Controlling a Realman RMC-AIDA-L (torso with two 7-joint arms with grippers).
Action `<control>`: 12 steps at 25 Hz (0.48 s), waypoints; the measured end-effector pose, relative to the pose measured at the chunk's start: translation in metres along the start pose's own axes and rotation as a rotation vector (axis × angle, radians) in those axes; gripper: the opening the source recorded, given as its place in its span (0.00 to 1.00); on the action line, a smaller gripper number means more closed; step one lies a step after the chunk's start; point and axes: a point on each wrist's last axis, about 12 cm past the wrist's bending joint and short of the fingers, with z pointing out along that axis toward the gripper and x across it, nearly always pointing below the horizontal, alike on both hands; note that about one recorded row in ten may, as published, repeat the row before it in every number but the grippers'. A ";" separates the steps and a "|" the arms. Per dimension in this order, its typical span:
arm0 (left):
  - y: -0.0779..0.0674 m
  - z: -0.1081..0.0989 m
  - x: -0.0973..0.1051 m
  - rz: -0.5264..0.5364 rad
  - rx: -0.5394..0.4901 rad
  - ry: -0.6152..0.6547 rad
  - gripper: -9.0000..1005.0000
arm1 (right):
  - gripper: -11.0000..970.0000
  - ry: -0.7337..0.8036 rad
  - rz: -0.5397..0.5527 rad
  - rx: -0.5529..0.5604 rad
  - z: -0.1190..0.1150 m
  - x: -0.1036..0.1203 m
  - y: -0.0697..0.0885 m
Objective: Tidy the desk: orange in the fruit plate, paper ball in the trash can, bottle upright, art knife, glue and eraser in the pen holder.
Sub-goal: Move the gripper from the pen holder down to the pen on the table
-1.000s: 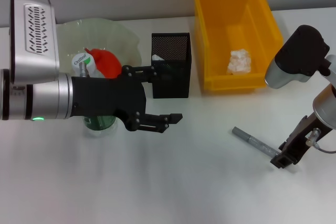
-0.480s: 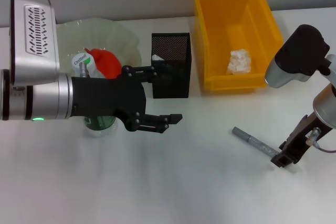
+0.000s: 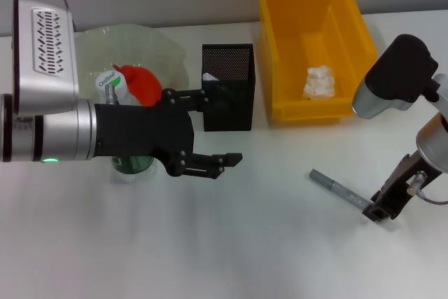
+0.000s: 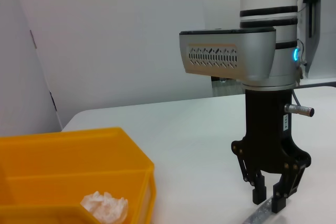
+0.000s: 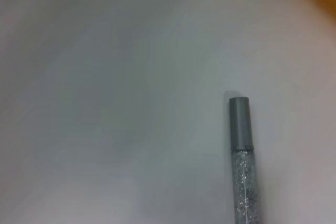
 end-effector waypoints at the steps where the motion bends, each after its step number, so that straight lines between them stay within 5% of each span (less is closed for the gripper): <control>1: 0.000 0.000 0.000 -0.001 0.000 0.000 0.81 | 0.31 0.000 0.000 0.000 0.000 0.000 0.000; 12: 0.000 0.001 0.001 -0.005 -0.002 0.004 0.81 | 0.25 0.002 0.001 0.000 0.001 0.000 0.000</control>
